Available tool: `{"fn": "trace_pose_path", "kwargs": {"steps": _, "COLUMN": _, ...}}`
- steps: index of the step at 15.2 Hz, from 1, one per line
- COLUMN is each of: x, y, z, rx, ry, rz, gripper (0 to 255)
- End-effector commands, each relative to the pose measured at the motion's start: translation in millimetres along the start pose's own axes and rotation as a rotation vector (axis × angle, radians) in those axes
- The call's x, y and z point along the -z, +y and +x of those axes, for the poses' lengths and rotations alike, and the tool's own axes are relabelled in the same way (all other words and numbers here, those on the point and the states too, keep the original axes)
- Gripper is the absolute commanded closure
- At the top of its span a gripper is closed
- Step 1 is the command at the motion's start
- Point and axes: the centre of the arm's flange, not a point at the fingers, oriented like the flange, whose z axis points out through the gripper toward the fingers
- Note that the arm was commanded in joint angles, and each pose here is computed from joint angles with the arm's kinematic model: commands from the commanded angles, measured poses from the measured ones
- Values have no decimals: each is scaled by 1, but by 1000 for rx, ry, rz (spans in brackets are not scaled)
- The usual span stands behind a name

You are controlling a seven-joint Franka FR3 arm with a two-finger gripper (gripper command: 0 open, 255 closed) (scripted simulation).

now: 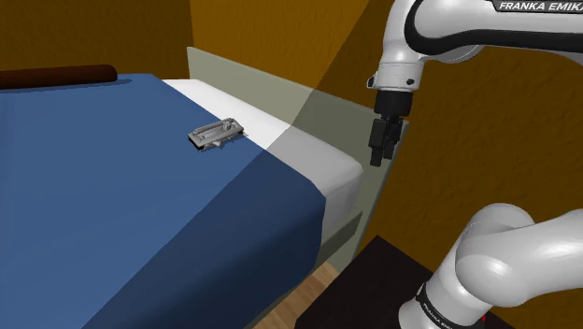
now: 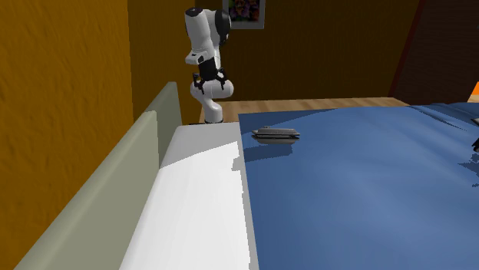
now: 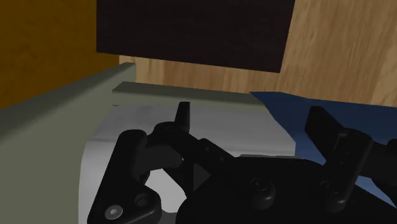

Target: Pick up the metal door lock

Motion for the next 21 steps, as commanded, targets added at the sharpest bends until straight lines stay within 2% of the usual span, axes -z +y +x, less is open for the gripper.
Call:
{"fn": "trace_pose_path", "kwargs": {"steps": 1, "x": 0, "y": 0, "z": 0, "rx": 0, "ry": 0, "rz": 0, "gripper": 0}}
{"fn": "trace_pose_path", "kwargs": {"steps": 11, "x": 9, "y": -2, "z": 114, "rx": 363, "ry": 70, "rz": -153, "gripper": 0}}
{"fn": "trace_pose_path", "kwargs": {"steps": 21, "x": 22, "y": -46, "z": 220, "rx": 727, "ry": 141, "rz": -306, "gripper": 0}}
